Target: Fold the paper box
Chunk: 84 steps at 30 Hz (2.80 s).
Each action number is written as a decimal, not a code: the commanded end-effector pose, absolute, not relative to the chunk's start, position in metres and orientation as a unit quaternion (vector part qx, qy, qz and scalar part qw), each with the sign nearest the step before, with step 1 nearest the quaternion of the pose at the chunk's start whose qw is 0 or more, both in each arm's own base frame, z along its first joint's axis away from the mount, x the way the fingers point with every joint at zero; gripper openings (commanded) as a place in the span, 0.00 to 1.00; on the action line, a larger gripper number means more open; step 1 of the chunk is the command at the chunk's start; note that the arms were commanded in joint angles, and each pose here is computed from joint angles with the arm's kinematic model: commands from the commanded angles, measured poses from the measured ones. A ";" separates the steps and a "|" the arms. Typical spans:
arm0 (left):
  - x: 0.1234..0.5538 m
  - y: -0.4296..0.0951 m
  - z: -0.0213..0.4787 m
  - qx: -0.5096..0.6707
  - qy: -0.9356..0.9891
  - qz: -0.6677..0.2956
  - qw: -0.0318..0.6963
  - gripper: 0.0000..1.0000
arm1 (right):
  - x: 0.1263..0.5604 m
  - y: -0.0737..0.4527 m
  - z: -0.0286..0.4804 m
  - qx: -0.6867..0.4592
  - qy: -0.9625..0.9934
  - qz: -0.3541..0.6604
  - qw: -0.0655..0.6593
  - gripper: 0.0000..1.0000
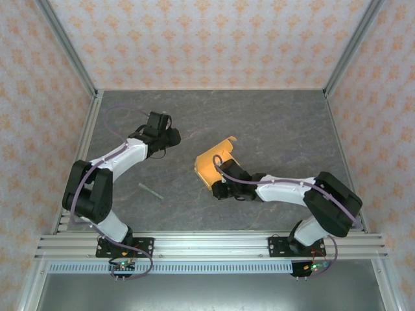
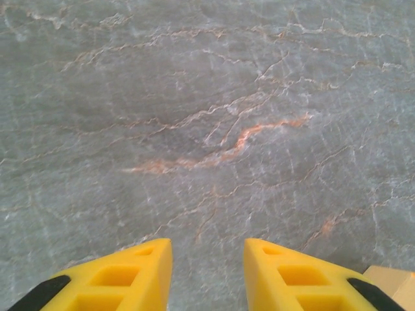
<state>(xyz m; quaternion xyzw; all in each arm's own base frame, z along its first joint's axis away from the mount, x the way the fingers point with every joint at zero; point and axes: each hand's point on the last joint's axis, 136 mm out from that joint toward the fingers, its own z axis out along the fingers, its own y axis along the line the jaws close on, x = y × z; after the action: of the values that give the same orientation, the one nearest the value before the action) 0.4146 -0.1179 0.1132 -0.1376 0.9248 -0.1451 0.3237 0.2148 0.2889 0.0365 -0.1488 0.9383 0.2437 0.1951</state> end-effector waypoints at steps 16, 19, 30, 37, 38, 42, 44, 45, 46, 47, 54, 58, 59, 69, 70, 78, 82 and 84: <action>0.370 -0.071 0.107 -0.165 0.925 -0.090 0.329 0.37 | 0.284 0.347 0.048 -0.117 0.921 0.238 0.287 0.17; 0.362 -0.064 0.107 -0.168 0.925 -0.082 0.330 0.41 | 0.289 0.355 0.051 -0.129 0.919 0.236 0.290 0.18; 0.286 -0.029 0.099 -0.212 0.931 -0.035 0.295 0.57 | 0.240 0.358 0.091 -0.261 0.880 0.272 0.289 0.42; 0.227 -0.011 0.076 -0.299 0.921 -0.019 0.251 0.64 | 0.238 0.355 0.110 -0.292 0.866 0.266 0.307 0.46; 0.221 -0.008 0.073 -0.304 0.921 -0.010 0.243 0.65 | 0.238 0.355 0.112 -0.294 0.865 0.266 0.309 0.46; 0.210 -0.011 0.057 -0.305 0.930 -0.005 0.204 0.67 | 0.237 0.352 0.114 -0.299 0.859 0.265 0.320 0.48; 0.210 -0.017 0.047 -0.302 0.936 -0.011 0.181 0.67 | 0.238 0.351 0.114 -0.300 0.857 0.265 0.325 0.49; 0.211 -0.020 0.043 -0.302 0.938 -0.014 0.169 0.67 | 0.237 0.350 0.113 -0.301 0.857 0.264 0.324 0.50; 0.213 -0.024 0.039 -0.299 0.941 -0.017 0.158 0.67 | 0.237 0.350 0.112 -0.301 0.857 0.265 0.323 0.50; 0.213 -0.026 0.035 -0.300 0.942 -0.018 0.150 0.67 | 0.236 0.351 0.113 -0.301 0.856 0.268 0.324 0.51; 0.223 -0.037 0.021 -0.281 0.952 -0.022 0.117 0.62 | 0.235 0.348 0.113 -0.301 0.854 0.268 0.328 0.55; 0.225 -0.042 0.015 -0.252 0.963 0.000 0.099 0.57 | 0.236 0.347 0.113 -0.301 0.854 0.266 0.330 0.55; 0.224 -0.044 0.014 -0.243 0.965 0.008 0.094 0.54 | 0.236 0.347 0.111 -0.300 0.855 0.264 0.330 0.55; 0.223 -0.065 0.011 -0.196 0.976 0.025 0.089 0.26 | 0.241 0.340 0.110 -0.293 0.859 0.244 0.341 0.55; 0.224 -0.068 0.011 -0.195 0.977 0.021 0.089 0.26 | 0.242 0.339 0.109 -0.293 0.860 0.241 0.341 0.55; 0.235 -0.076 0.023 -0.162 0.980 0.014 0.112 0.13 | 0.248 0.328 0.114 -0.276 0.866 0.220 0.355 0.56; 0.259 -0.086 0.058 -0.113 0.978 -0.002 0.178 0.11 | 0.255 0.314 0.127 -0.259 0.871 0.212 0.359 0.58; 0.273 -0.096 0.087 -0.068 0.970 -0.009 0.233 0.09 | 0.258 0.301 0.138 -0.245 0.876 0.210 0.359 0.58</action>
<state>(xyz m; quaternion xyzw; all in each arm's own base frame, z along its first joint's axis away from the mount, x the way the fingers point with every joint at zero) 0.2432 -0.0826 0.0395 -0.1270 0.9817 0.0062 0.1415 0.2503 0.3219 0.1198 -0.2677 0.8702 0.2260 0.3465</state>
